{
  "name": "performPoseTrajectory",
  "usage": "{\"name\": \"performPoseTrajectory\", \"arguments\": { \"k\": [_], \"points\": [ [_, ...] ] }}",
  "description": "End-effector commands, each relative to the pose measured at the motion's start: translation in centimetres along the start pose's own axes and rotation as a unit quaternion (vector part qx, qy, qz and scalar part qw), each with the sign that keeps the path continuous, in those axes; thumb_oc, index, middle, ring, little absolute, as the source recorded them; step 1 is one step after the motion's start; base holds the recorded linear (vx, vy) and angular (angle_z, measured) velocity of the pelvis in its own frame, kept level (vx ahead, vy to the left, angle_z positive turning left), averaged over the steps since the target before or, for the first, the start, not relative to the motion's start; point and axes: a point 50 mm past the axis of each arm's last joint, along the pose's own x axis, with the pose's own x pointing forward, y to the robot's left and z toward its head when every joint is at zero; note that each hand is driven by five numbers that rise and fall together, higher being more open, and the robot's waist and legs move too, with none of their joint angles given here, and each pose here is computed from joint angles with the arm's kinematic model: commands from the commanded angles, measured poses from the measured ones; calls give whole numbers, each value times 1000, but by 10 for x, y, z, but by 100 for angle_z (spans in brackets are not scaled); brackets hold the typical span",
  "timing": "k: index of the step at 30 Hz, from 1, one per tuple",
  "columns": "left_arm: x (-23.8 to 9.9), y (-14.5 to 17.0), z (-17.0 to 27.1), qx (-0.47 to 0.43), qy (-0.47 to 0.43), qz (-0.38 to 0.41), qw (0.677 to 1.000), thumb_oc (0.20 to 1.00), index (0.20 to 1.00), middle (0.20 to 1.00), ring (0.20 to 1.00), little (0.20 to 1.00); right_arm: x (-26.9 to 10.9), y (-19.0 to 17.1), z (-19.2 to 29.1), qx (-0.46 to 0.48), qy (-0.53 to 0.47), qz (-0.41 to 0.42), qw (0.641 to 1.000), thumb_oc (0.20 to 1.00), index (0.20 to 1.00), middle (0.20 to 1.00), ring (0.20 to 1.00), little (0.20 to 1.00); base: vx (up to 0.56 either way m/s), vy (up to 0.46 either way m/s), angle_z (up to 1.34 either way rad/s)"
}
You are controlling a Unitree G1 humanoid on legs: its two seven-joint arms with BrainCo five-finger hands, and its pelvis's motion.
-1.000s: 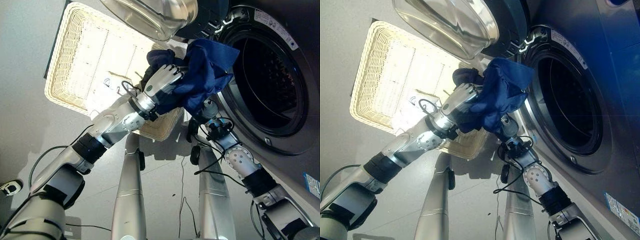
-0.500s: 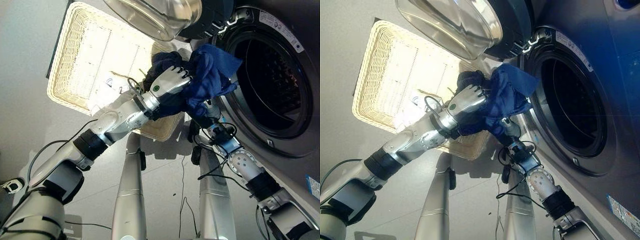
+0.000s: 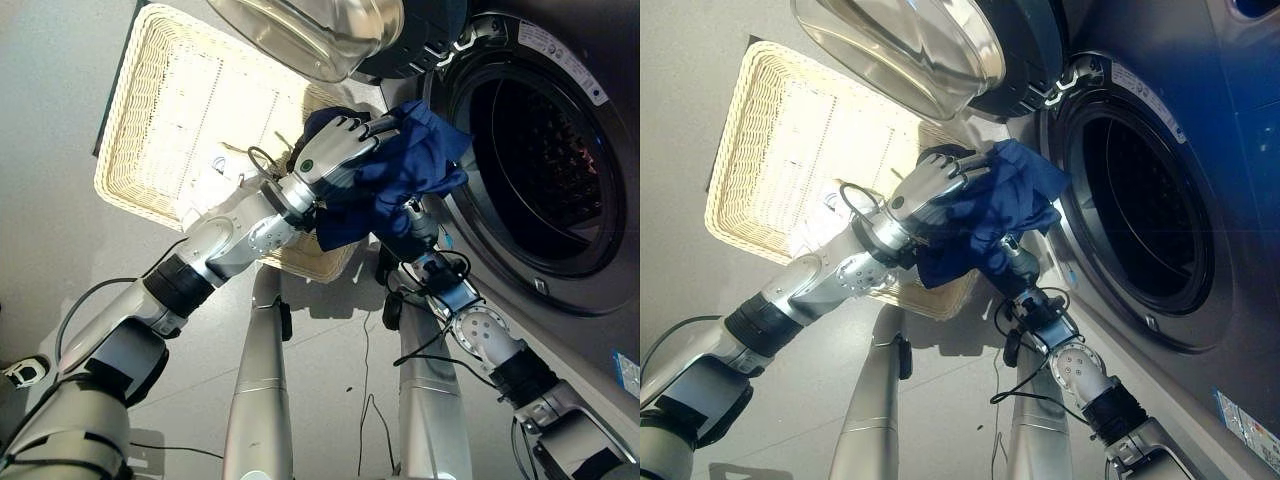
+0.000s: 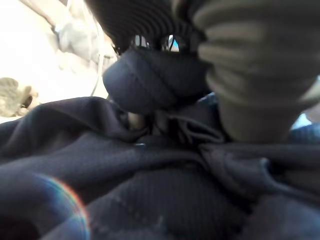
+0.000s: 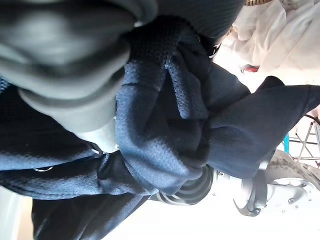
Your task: Put the clothes into the washing machine.
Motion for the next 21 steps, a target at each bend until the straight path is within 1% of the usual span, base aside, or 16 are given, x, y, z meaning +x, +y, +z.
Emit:
{"name": "performPoseTrajectory", "arguments": {
  "k": [1,2,5,8,10,12,15,21],
  "points": [
    [-9,-5,5,11,-13,7,1000,1000,1000,1000,1000,1000,28,58,15,-13,-50,182,982,200,200,200,200,200,0,0,0],
    [-9,-5,5,10,-13,11,1000,1000,1000,1000,1000,1000,28,58,16,-12,-51,182,982,200,200,200,200,200,0,0,0],
    [-11,-2,9,-33,-20,37,999,1000,1000,1000,1000,1000,27,58,17,-12,-59,182,981,200,200,200,200,200,0,0,0],
    [-11,-3,15,-97,-31,32,994,1000,1000,1000,1000,1000,27,57,18,-17,-67,180,981,200,200,200,200,200,0,0,0],
    [-10,-4,19,-114,-39,17,993,1000,1000,1000,1000,1000,27,57,19,-20,-73,180,981,200,200,200,200,200,0,0,0],
    [-9,-7,23,-148,-45,-20,988,1000,1000,1000,1000,1000,28,60,24,-26,-86,183,979,200,200,200,200,200,0,0,0],
    [-8,-8,24,-160,-45,-43,985,1000,1000,1000,1000,1000,28,60,28,-34,-97,184,978,200,200,200,200,200,0,0,0],
    [-10,-10,22,-194,-41,-79,977,1000,1000,1000,1000,1000,22,56,50,-55,-164,182,968,200,200,200,200,200,0,0,0]
  ]
}}
